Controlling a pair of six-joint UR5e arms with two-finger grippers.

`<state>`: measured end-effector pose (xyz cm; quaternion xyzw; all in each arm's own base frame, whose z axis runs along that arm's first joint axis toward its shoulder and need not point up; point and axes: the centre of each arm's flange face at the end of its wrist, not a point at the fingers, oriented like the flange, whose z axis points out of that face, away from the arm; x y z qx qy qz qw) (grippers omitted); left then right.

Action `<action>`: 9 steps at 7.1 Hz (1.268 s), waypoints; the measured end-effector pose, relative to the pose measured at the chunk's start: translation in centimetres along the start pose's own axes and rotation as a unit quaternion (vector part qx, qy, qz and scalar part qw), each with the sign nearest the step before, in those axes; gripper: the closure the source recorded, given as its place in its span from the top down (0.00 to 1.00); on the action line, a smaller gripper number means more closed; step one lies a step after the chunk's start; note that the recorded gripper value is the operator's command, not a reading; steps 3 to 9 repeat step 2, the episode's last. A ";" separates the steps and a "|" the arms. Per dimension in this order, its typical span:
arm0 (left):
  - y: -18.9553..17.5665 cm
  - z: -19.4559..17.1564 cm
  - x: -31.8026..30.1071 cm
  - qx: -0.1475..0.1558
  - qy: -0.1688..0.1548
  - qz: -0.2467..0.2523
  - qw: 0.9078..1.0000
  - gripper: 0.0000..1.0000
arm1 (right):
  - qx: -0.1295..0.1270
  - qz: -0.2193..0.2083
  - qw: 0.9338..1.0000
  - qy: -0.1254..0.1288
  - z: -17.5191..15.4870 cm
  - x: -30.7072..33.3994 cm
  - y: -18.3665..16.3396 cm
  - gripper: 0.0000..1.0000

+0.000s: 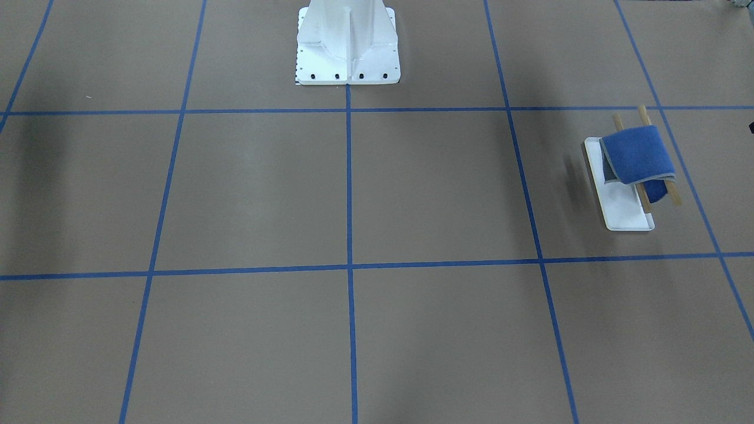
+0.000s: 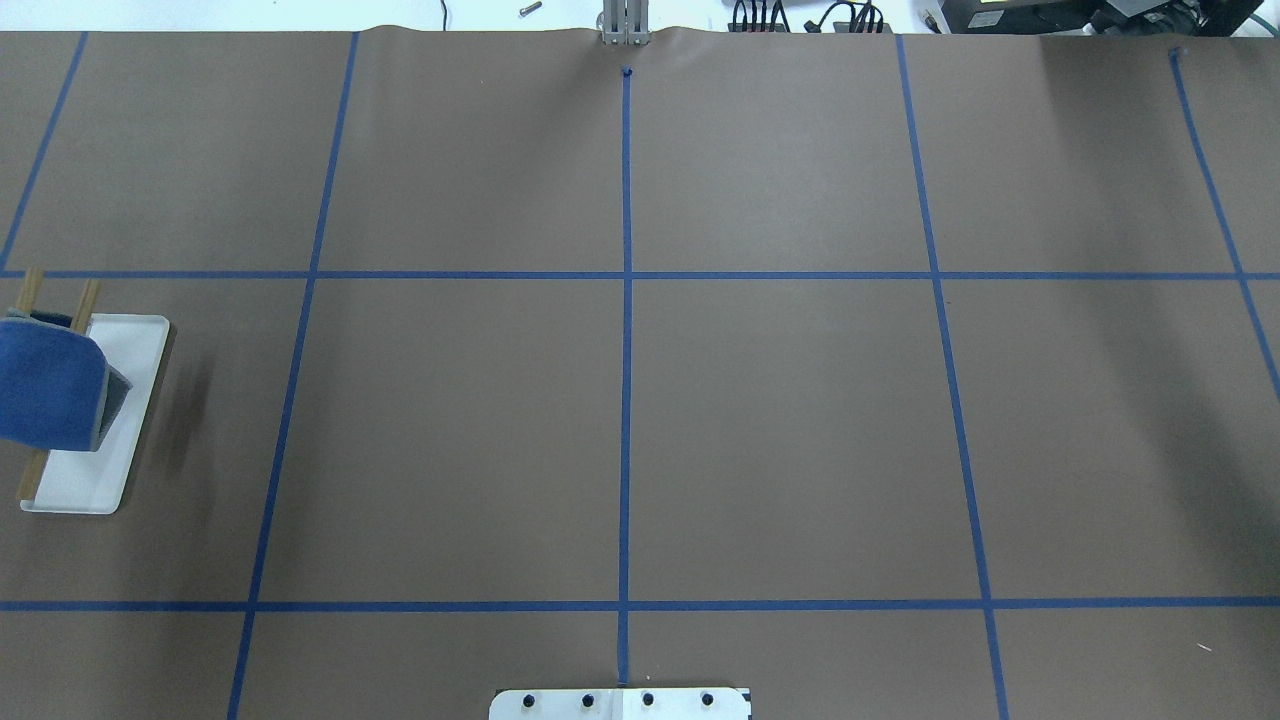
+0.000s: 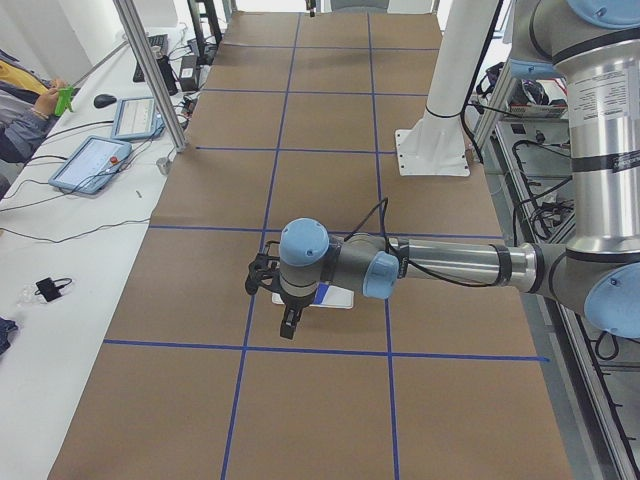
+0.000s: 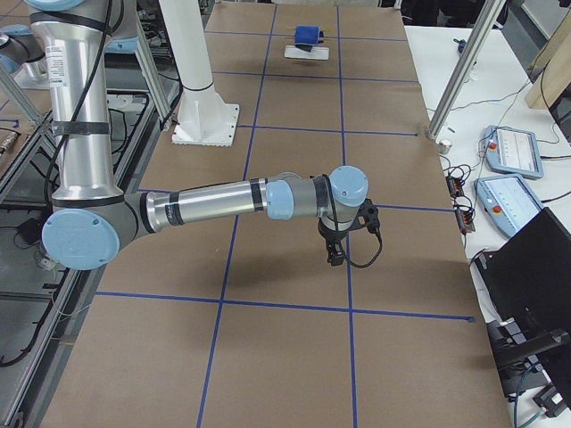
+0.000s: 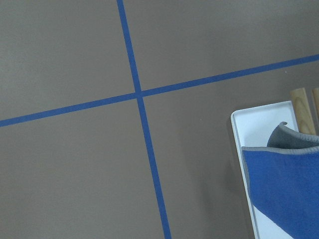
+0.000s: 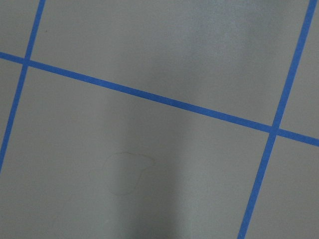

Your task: Hang towel on rack

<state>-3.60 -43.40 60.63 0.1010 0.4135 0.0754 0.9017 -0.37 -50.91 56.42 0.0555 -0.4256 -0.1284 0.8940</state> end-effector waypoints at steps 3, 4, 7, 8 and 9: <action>-0.2 -0.1 0.3 0.004 0.015 0.003 1.000 0.98 | 0.008 -0.008 1.000 -0.009 -0.1 -0.1 -0.4 1.00; -0.2 -0.1 0.3 0.004 0.015 0.003 1.000 0.98 | 0.008 -0.008 1.000 -0.009 -0.1 -0.1 -0.4 1.00; -0.2 -0.1 0.3 0.004 0.015 0.003 1.000 0.98 | 0.008 -0.008 1.000 -0.009 -0.1 -0.1 -0.4 1.00; -0.2 -0.1 0.3 0.004 0.015 0.003 1.000 0.98 | 0.008 -0.008 1.000 -0.009 -0.1 -0.1 -0.4 1.00; -0.2 -0.1 0.3 0.004 0.015 0.003 1.000 0.98 | 0.008 -0.008 1.000 -0.009 -0.1 -0.1 -0.4 1.00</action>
